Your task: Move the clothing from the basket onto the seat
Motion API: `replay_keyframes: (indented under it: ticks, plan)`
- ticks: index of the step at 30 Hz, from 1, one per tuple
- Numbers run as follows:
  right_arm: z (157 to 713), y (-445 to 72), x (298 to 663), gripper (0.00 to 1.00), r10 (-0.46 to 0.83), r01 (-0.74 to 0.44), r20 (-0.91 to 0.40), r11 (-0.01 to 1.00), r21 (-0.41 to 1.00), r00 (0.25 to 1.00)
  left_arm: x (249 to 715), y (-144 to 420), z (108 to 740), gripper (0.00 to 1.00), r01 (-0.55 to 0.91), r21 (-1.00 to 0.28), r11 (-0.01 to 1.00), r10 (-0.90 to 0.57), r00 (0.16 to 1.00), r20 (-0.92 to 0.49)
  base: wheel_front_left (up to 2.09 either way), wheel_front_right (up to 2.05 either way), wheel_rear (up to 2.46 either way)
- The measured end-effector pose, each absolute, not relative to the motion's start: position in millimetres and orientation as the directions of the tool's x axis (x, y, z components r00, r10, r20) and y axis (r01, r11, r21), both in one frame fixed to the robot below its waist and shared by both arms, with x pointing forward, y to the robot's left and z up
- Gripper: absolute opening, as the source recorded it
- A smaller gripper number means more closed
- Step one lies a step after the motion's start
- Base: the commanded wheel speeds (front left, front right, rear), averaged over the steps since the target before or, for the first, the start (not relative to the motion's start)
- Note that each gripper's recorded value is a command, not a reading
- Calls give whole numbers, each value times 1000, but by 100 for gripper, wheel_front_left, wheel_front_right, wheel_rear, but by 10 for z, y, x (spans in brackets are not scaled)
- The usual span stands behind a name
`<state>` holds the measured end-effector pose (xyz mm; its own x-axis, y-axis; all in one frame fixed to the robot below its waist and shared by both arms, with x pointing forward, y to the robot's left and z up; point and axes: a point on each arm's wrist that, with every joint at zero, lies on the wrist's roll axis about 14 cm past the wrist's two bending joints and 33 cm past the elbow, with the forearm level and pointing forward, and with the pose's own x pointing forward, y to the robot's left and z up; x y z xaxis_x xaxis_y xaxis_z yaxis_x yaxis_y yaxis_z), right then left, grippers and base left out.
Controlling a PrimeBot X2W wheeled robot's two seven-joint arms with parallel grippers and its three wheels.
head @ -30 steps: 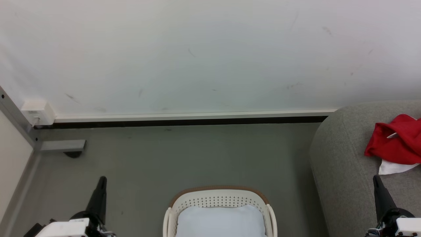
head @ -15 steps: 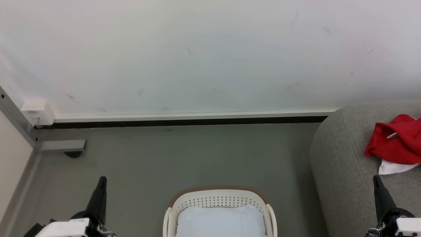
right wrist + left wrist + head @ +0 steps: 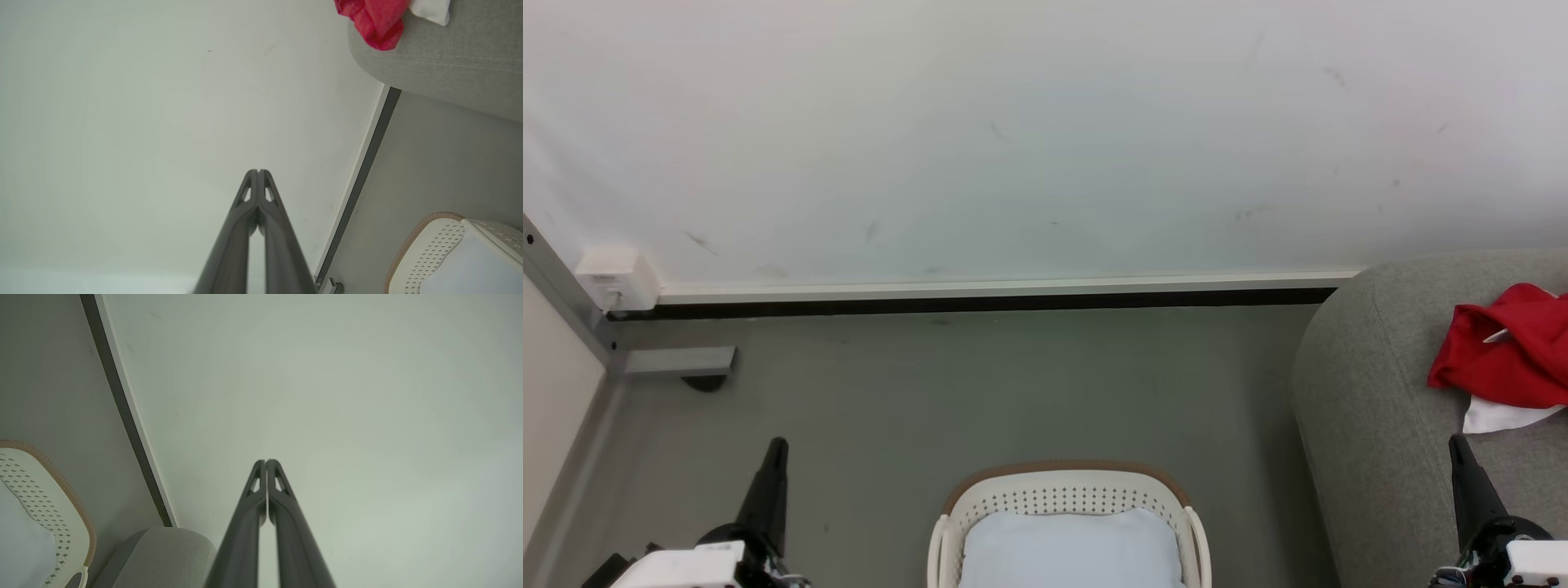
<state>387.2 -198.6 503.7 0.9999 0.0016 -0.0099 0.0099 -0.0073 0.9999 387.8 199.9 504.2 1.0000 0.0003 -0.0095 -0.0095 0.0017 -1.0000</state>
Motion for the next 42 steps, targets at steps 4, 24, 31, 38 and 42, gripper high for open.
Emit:
replay_keyframes:
  ticks: [4, 24, 31, 38, 42]
  plan:
    - [5037, -1986, 3872, 0, 2, 10, -10, -7, 1000, 1000, 3878, 1999, 5042, 0, -10, -1000, 2, 0, 1000, -10, 0, 0, 0]
    - [5037, -1986, 3872, 0, 2, 10, -10, -7, 1000, 1000, 3878, 1999, 5043, 0, -9, -1000, 2, 0, 1000, -9, 0, 0, 0]
    - [5036, -1986, 3872, 0, 2, 10, -10, -7, 1000, 1000, 3878, 1999, 5042, 0, -9, -1000, 2, 0, 1000, -9, 0, 0, 0]
    - [5037, -1986, 3872, 0, 2, 10, -10, -7, 1000, 1000, 3878, 1999, 5043, 0, -9, -1000, 2, 0, 1000, -9, 0, 0, 0]
    - [5037, -1987, 3872, 0, 1, 10, -10, -7, 1000, 1000, 3878, 1999, 5043, 0, -9, -1000, 2, 0, 1000, -9, 0, 0, 0]
